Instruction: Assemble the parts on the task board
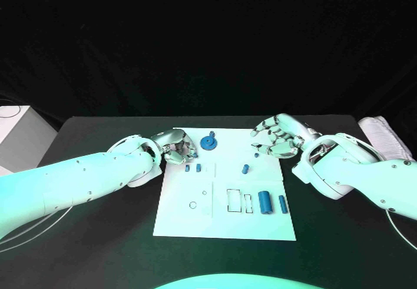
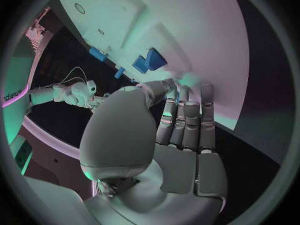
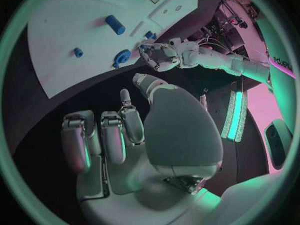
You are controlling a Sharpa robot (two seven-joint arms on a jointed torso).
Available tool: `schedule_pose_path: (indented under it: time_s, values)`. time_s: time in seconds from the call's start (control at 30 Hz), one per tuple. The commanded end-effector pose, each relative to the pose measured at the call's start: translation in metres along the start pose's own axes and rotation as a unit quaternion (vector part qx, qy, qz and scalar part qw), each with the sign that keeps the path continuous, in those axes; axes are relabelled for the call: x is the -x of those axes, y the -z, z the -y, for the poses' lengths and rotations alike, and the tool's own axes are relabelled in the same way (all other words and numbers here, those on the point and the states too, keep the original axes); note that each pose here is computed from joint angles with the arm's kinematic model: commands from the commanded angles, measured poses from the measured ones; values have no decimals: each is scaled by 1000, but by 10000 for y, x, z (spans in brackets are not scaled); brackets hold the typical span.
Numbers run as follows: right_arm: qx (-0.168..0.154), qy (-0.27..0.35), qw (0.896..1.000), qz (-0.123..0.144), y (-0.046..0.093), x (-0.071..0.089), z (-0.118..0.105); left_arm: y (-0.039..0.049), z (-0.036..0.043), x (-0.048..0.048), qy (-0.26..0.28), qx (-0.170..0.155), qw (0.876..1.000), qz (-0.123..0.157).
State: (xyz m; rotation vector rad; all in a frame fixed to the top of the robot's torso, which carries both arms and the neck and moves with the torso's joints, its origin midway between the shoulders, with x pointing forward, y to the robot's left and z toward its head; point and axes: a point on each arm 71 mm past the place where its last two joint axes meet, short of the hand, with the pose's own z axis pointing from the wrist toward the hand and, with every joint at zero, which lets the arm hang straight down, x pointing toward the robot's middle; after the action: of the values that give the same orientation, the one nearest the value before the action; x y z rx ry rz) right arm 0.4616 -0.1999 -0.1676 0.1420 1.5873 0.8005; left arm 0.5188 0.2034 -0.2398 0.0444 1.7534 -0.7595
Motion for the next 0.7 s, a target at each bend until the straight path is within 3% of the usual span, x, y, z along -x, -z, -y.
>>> schedule_pose_path:
  time_s: [0.03, 0.7]
  values:
    - [6, 4, 1000, -2, 3, -6, -11, -3, 17, -46, 0, -1, 1000, -15]
    - [5, 4, 1000, -1, 3, -4, -8, 12, -27, -8, 1, 12, 1000, 1]
